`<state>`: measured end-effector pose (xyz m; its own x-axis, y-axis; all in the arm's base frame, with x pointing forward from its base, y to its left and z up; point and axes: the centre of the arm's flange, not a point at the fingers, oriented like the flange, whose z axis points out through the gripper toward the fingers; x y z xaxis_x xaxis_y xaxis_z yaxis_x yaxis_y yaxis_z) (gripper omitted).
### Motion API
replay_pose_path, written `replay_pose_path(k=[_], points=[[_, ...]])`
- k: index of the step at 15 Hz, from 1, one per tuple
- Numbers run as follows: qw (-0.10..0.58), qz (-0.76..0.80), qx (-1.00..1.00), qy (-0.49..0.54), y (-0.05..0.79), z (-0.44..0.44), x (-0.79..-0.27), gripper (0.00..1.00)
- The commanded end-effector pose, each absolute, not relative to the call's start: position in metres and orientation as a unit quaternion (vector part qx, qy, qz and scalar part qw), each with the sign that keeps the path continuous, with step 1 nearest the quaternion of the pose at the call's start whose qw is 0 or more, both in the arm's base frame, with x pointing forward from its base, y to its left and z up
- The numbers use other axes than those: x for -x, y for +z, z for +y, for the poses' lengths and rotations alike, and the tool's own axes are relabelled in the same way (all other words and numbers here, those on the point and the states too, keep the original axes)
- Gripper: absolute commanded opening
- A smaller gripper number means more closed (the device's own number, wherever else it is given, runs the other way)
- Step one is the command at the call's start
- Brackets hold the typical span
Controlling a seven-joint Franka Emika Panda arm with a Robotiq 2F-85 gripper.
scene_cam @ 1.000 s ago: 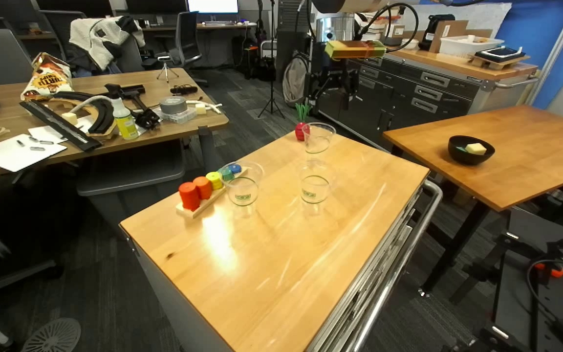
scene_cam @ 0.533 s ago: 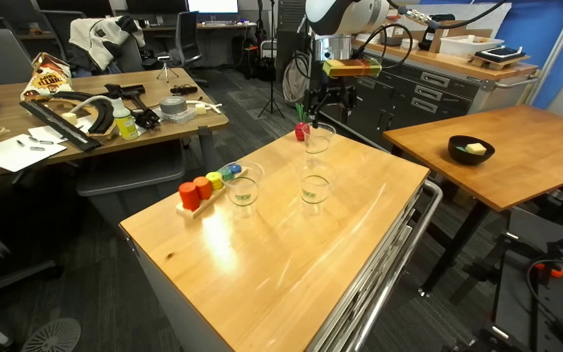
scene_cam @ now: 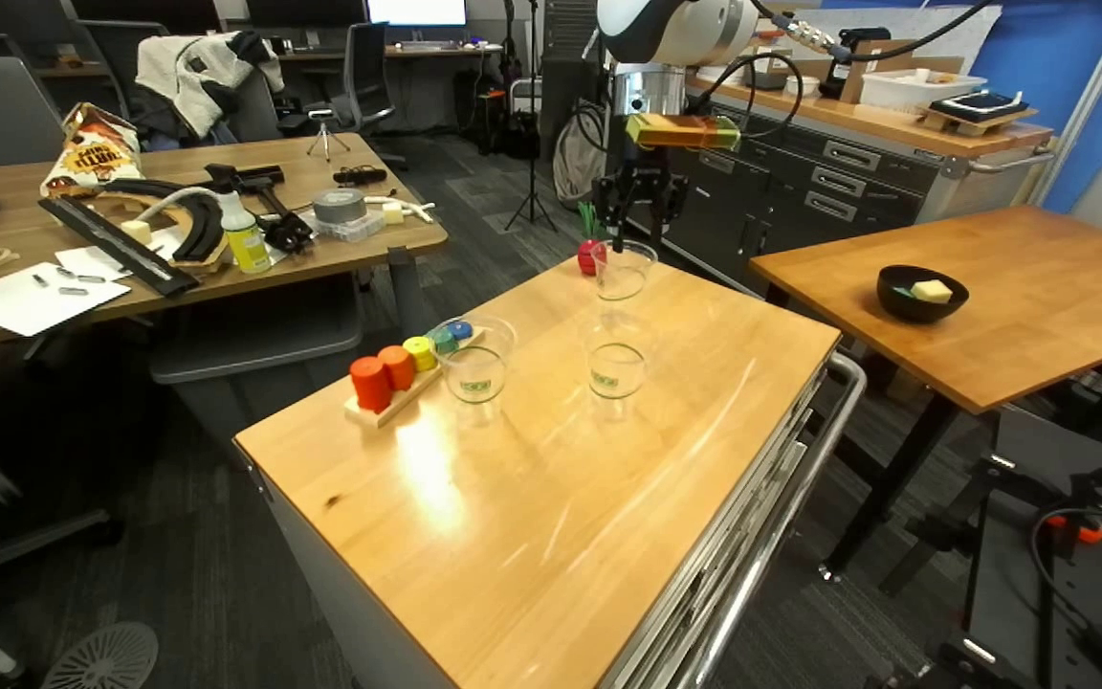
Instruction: Stack the clear cups
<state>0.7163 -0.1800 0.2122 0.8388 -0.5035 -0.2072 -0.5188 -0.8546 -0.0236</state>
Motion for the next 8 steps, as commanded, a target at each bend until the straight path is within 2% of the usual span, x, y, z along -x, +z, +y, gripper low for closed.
replay_pose_path(k=[1,2,5,8], points=[[0.056,0.27,0.956,0.097,0.208,-0.182,-0.733,0.31],[0.056,0.269,0.956,0.101,0.202,-0.181,-0.733,0.21],[0.057,0.267,0.956,0.11,0.186,-0.177,-0.732,0.01],[0.063,0.272,0.954,0.111,0.184,-0.174,-0.729,0.0]])
